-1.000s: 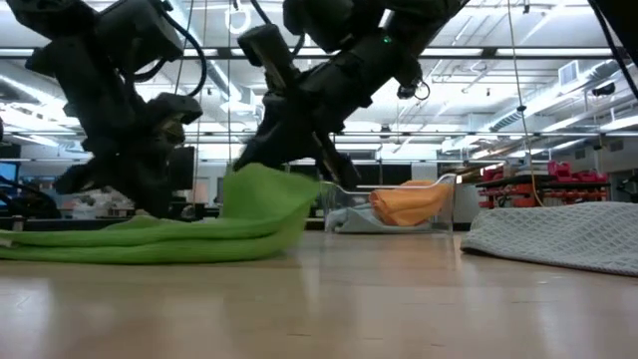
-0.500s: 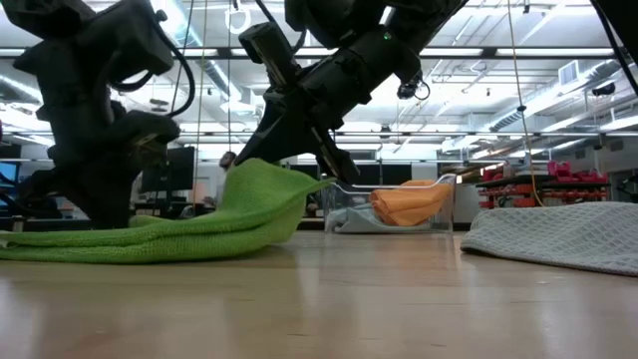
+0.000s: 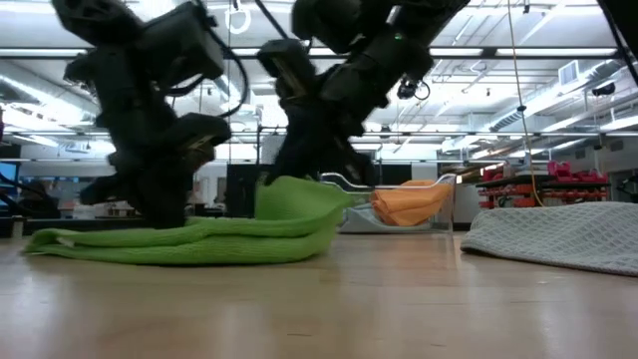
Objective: Fold microfiber towels
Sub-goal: Fold the green microfiber cloth
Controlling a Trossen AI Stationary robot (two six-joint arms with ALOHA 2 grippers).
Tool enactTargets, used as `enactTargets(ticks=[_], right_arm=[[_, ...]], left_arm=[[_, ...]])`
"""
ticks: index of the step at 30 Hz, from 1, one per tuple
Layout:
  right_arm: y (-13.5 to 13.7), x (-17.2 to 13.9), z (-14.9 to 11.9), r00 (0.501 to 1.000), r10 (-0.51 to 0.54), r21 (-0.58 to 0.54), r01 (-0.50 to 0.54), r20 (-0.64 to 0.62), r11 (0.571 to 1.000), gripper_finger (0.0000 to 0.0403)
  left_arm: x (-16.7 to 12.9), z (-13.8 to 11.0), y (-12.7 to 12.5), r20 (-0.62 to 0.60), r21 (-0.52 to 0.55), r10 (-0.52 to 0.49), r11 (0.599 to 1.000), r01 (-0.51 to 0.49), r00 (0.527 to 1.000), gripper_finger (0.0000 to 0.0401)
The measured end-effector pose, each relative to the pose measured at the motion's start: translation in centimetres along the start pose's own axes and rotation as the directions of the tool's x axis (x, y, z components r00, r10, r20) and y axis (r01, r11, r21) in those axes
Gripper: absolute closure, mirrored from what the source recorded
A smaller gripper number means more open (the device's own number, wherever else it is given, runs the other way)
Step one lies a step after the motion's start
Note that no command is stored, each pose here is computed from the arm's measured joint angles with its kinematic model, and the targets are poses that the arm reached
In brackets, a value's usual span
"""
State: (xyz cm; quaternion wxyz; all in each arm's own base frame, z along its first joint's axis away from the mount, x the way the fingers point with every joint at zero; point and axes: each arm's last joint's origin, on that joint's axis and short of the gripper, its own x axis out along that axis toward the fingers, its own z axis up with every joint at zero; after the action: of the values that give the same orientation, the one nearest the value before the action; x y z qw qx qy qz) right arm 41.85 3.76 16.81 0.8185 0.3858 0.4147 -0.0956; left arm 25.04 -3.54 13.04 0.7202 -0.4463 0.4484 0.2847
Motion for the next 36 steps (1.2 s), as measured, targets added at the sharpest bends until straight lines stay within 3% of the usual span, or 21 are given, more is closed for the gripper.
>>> enactTargets(ticks=[6, 11, 17, 24, 29, 36], right_arm=[[-1.7, -2.7, -2.4, 0.997, -0.063, 0.047, 0.061, 0.042, 0.997, 0.0402], [-3.0, -5.0, -4.4, 0.993, -0.026, 0.145, 0.009, 0.117, 0.989, 0.0402], [-3.0, -4.3, -5.3, 0.994, -0.026, 0.165, 0.008, 0.109, 0.986, 0.0403], [-2.6, -3.2, -4.4, 0.989, 0.002, 0.17, -0.027, 0.145, 0.985, 0.0403], [-3.0, -2.8, -3.9, 0.987, 0.012, 0.185, -0.042, 0.159, 0.982, 0.0403], [-3.5, -2.7, -3.0, 0.985, 0.024, 0.191, -0.056, 0.168, 0.98, 0.0403]], left_arm=[[1.3, 1.5, -1.8, 0.012, 0.026, 0.003, 1.0, -0.003, 1.0, 0.0379], [2.0, 3.2, -3.4, 0.031, 0.072, -0.008, 0.997, 0.006, 0.999, 0.0392], [2.7, 5.5, -5.9, 0.041, 0.122, -0.052, 0.991, 0.047, 0.998, 0.0387], [3.5, 5.2, -6.4, 0.016, 0.176, -0.033, 0.984, 0.029, 0.999, 0.0389], [1.7, 5.1, -5.8, 0.049, 0.188, 0.028, 0.981, -0.037, 0.998, 0.0394], [-2.4, 5.0, -5.0, 0.12, 0.175, 0.107, 0.976, -0.127, 0.987, 0.0373]])
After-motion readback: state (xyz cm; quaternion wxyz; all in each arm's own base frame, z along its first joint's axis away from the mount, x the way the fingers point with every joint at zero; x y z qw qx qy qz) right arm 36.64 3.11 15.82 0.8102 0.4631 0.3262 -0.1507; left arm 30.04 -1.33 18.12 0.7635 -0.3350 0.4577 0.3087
